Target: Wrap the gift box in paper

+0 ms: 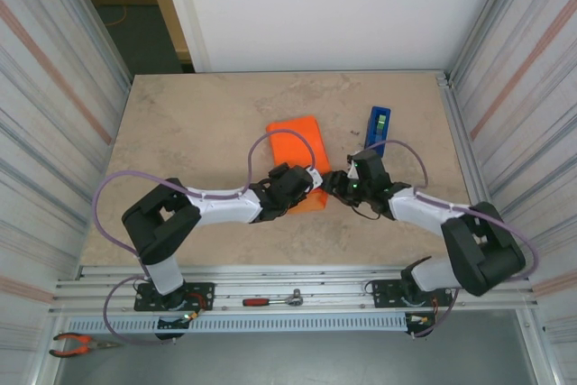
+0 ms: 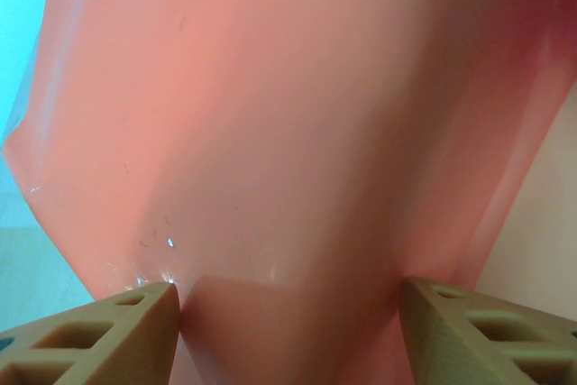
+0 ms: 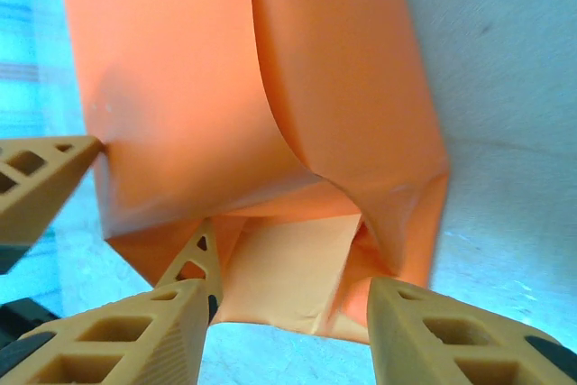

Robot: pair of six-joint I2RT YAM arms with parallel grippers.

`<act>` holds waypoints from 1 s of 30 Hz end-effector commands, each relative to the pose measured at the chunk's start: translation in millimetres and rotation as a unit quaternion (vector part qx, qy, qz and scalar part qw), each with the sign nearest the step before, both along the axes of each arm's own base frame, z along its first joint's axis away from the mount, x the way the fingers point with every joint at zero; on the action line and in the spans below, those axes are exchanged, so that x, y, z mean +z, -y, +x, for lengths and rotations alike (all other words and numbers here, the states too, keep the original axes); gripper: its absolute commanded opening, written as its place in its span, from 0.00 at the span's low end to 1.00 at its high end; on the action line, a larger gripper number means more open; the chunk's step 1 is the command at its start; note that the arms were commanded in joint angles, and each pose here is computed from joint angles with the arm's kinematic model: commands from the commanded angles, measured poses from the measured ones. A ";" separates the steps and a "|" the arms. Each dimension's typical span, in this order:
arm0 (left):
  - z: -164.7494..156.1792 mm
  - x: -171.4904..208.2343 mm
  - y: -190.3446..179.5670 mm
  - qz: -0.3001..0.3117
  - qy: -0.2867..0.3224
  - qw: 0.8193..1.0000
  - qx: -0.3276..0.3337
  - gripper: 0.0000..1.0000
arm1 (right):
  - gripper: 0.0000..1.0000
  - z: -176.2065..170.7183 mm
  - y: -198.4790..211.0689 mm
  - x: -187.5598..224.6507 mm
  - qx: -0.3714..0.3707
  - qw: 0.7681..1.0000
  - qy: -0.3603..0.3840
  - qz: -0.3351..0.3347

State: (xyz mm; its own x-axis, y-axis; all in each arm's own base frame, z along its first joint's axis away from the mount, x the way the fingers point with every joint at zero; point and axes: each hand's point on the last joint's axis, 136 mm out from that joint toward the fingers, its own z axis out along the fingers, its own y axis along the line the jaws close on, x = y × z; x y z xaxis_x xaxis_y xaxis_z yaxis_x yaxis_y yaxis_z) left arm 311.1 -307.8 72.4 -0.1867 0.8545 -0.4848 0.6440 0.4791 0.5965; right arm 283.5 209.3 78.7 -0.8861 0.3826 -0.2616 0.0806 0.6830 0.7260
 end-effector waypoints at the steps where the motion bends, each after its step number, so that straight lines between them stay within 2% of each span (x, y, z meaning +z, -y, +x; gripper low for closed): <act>1: -16.3 -22.6 -5.5 0.029 -0.034 0.999 -0.017 0.65 | 0.50 -7.1 19.9 1.7 -0.007 1.000 0.001 -0.005; 5: -16.6 -23.0 -5.3 0.030 -0.035 0.999 -0.018 0.65 | 0.48 -7.4 41.8 -3.9 -0.033 0.999 -0.006 -0.007; 7: -16.1 -23.0 -4.9 0.030 -0.035 0.999 -0.018 0.65 | 0.34 -6.7 49.0 -8.8 -0.041 0.999 -0.010 -0.009; 9: -16.4 -23.8 -5.4 0.031 -0.035 0.999 -0.018 0.65 | 0.17 -5.9 53.0 -15.0 -0.043 0.999 -0.015 -0.017; 12: -16.8 -25.0 -5.4 0.032 -0.036 0.999 -0.018 0.65 | 0.01 -4.1 53.1 -23.0 -0.038 0.999 -0.022 -0.027; 20: -16.8 -26.5 -4.4 0.032 -0.037 0.999 -0.019 0.65 | 0.00 8.9 41.9 -33.8 -0.025 0.998 -0.033 -0.039; 30: -17.2 -28.4 -5.1 0.035 -0.038 0.998 -0.020 0.65 | 0.00 20.0 -5.0 -26.0 0.017 0.999 -0.022 -0.037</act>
State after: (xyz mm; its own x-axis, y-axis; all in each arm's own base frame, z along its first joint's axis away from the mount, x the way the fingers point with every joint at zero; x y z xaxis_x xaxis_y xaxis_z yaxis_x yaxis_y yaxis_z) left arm 311.1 -307.8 72.4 -0.1868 0.8545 -0.4847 0.6437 0.4791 0.5967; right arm 294.9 206.4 45.4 -0.9171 0.3311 -0.2223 0.1054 0.7387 0.6657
